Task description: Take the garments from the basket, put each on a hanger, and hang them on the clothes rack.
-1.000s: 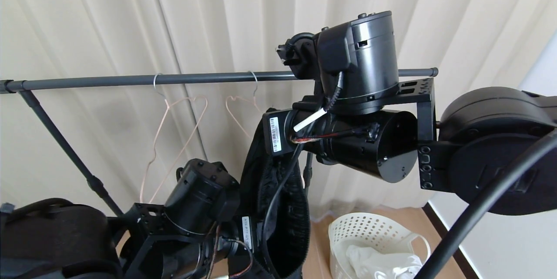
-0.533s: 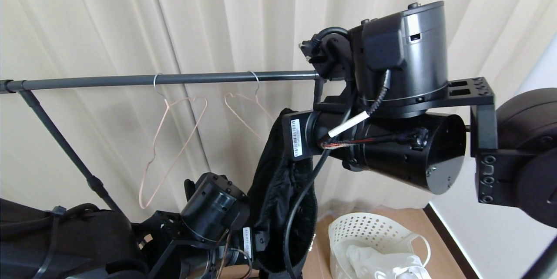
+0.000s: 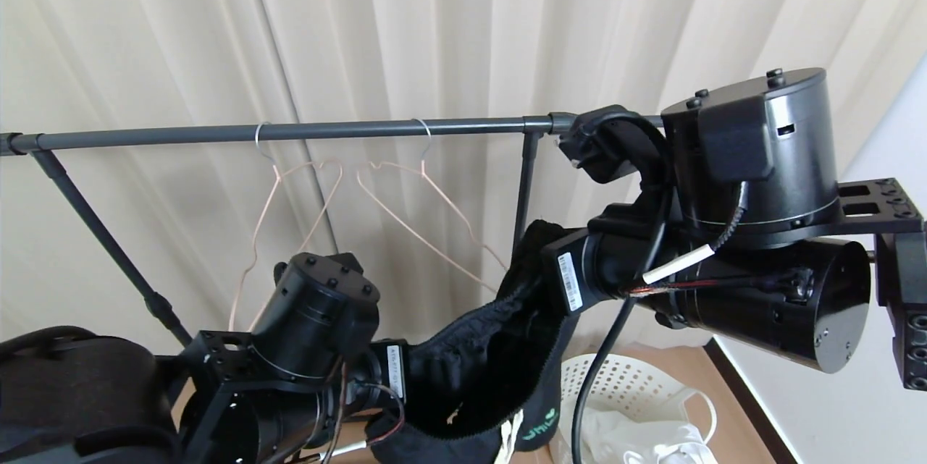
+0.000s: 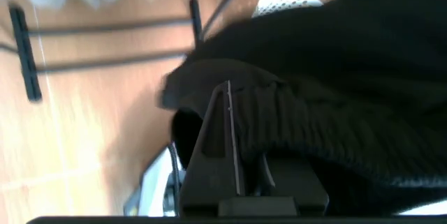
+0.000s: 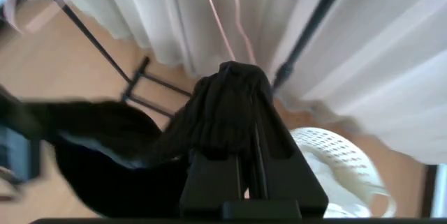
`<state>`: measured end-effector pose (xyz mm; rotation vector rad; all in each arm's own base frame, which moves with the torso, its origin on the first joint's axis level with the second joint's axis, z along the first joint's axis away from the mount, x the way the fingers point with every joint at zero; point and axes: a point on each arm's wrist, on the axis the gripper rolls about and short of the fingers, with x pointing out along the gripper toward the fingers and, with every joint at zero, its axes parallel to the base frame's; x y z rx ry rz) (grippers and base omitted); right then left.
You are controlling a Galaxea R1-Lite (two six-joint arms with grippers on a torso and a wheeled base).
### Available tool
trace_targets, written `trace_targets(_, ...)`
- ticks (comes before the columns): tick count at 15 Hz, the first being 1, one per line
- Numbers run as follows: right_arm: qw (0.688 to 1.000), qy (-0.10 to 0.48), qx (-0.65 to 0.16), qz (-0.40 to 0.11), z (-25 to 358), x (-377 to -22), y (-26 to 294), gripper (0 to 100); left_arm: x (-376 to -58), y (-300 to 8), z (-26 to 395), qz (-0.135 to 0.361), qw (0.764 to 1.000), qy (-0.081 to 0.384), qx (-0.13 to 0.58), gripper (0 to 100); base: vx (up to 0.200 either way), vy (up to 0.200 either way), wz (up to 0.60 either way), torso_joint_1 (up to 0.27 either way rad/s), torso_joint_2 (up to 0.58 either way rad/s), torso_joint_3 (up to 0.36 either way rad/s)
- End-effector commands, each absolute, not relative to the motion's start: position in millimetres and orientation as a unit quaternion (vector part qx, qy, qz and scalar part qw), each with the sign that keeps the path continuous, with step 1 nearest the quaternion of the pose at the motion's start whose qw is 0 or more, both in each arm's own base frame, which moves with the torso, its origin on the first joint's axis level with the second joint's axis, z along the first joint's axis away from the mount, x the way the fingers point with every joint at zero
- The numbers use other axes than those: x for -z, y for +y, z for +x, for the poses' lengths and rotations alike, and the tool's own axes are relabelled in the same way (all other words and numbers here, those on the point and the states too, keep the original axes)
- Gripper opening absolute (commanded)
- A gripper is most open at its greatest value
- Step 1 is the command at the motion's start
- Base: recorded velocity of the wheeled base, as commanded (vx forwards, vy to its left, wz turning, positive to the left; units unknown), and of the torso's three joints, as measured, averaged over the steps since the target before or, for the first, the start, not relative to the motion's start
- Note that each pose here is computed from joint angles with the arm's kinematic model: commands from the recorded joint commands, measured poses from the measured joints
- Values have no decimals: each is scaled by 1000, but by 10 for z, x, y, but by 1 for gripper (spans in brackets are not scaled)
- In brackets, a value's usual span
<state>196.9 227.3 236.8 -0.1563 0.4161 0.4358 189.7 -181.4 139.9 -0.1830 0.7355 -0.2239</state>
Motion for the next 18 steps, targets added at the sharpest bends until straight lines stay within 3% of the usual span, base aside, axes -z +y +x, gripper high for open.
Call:
trace_targets(1,954,207,-199,-85,1984,-2350,2146,0,-1640,-1695,1821,-101,934,320,122,0,0,0,0,0,0,0)
trace_targets(3,961,203,-150,-110,2075,-2326,2065,0,-1735,-1596,1802,-78,944,298,118,0,0,0,0,0,0,0)
trace_targets(7,966,206,-111,-112,2167,-2318,1951,0,-1765,-1540,1796,-44,951,285,114,0,0,0,0,0,0,0)
trace_targets(9,963,232,-67,-122,2207,-2334,1690,0,-1795,-1416,1863,-13,957,273,100,0,0,0,0,0,0,0)
trace_targets(13,957,254,-31,-132,2225,-2355,1414,0,-1904,-1275,1855,-20,963,252,92,0,0,0,0,0,0,0)
trace_targets(18,946,274,-60,-162,2024,-2201,1420,0,-2030,-1356,1936,-30,966,205,154,0,0,0,0,0,0,0)
